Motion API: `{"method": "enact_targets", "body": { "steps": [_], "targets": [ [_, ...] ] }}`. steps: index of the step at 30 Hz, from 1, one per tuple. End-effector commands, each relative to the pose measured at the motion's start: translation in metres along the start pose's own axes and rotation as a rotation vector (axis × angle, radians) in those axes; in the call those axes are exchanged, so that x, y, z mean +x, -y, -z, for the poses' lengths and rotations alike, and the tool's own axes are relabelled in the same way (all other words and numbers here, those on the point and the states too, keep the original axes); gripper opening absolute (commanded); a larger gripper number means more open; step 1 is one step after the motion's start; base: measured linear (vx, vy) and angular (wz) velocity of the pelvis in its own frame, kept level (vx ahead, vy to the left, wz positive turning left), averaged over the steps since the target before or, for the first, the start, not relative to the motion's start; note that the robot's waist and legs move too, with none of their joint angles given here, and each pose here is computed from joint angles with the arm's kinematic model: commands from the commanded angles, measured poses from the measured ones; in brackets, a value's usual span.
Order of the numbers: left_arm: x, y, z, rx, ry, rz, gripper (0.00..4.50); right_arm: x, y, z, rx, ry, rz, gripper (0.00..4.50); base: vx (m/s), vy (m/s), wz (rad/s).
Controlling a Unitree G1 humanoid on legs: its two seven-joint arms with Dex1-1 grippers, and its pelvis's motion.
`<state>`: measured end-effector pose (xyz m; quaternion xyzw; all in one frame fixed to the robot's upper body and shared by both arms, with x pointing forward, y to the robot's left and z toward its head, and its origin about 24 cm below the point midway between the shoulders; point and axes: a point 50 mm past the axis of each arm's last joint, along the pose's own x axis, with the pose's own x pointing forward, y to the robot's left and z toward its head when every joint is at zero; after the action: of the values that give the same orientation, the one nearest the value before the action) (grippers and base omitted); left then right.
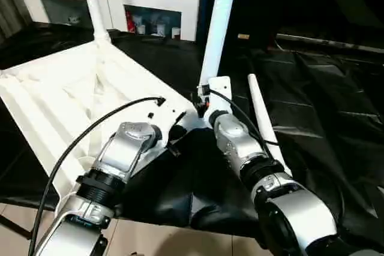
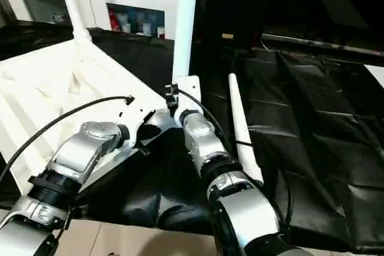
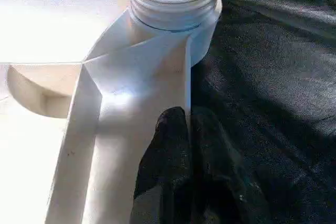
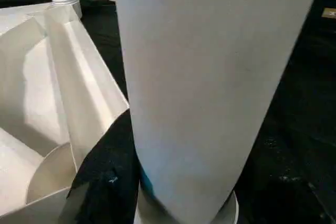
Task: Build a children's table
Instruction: Insert table leg to table base
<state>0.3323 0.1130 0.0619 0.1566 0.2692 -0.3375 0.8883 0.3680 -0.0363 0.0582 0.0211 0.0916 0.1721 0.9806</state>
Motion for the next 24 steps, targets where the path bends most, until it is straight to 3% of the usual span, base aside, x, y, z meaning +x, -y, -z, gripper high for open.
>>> {"method": "enact_targets", "body": {
  "steps": [1,8,10,18,24],
  "targets": [
    [-0.009,-0.017,-0.015,0.029,0.051,-0.089,0.00,-0.011,0.001,0.043,0.000,-0.171,-0.013,1.91,0.000,0.000,0.00],
    [-0.009,-0.019,-0.014,0.030,0.053,-0.091,0.00,-0.011,-0.002,0.043,0.031,-0.162,-0.048,1.91,0.000,0.000,0.00],
    [-0.009,-0.019,-0.014,0.033,0.053,-0.092,0.00,-0.011,-0.003,0.042,0.039,-0.157,-0.053,2.47,0.000,0.000,0.00],
    [-0.010,-0.022,-0.014,0.061,0.078,-0.084,0.00,-0.008,-0.006,0.030,0.055,-0.106,-0.121,3.10,0.000,0.000,0.00],
    [-0.012,-0.019,-0.015,0.116,0.119,-0.003,0.00,-0.007,-0.004,0.011,0.045,-0.013,-0.271,3.55,0.000,0.000,0.00]
  ]
}}
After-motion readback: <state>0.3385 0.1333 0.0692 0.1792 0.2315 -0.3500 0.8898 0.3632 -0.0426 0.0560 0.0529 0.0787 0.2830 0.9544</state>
